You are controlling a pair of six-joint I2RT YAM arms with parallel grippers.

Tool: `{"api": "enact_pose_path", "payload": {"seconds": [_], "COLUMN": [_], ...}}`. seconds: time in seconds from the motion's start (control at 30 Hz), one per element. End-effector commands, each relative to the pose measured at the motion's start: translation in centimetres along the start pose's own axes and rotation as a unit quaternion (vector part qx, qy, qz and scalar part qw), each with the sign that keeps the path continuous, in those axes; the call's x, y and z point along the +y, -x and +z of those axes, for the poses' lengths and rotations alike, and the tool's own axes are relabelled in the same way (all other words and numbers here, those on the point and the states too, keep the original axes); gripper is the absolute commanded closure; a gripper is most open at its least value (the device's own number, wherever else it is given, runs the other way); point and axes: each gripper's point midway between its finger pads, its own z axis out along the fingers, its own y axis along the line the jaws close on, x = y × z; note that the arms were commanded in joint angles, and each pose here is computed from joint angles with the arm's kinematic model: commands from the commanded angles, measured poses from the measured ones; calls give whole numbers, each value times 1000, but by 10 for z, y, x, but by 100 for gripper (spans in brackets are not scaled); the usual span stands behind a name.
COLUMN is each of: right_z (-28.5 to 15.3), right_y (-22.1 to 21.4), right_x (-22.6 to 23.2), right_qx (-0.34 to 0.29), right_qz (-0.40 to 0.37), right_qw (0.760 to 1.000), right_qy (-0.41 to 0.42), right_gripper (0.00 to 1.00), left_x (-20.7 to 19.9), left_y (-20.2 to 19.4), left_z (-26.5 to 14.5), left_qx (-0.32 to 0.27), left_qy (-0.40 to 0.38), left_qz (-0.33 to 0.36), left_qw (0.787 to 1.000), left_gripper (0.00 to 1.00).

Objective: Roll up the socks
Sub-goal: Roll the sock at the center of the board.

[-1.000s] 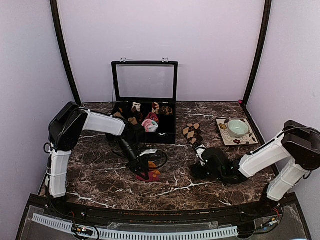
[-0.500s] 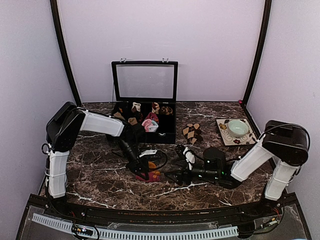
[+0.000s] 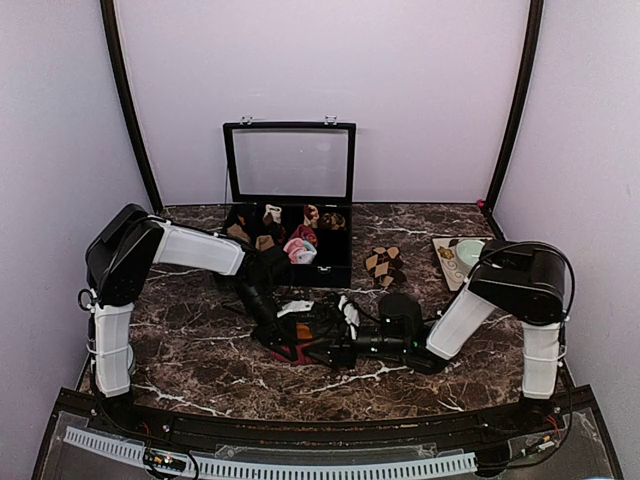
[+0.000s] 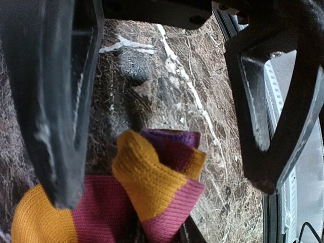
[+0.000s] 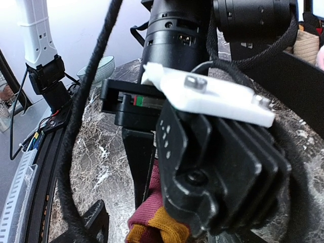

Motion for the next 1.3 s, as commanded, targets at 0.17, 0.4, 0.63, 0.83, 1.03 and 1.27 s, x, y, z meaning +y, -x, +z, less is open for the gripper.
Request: {"api": "enact_pose_path", "payload": {"seconds": [0.17, 0.4, 0.63, 0.83, 1.03, 1.27], "right_z": [12, 20, 24, 18, 22, 20], "right_y": [-10, -21, -39, -58, -69, -78], "right_x": [-2, -9, -2, -3, -15, -20], "right_qx": [4, 30, 72, 104, 143, 167], "right_qz": [10, 15, 29, 55, 85, 153], "right_qw": [1000, 999, 997, 993, 985, 971], "right_qy": [-12, -31, -9, -17, -51, -78], "right_gripper": [41, 53, 82, 100, 100, 100], "left_x": [6, 4, 6, 11, 9, -8], "left_y": [-29, -28, -22, -9, 0, 0], "left_z": [5, 4, 1, -17, -37, -58], "left_qx": [56, 54, 45, 28, 14, 9], "left_qy": [24, 21, 31, 93, 145, 194], "left_qz": [-15, -12, -2, 34, 58, 101], "left_qw": [998, 998, 998, 995, 988, 976], "left_gripper": [81, 80, 80, 2, 1, 1]}}
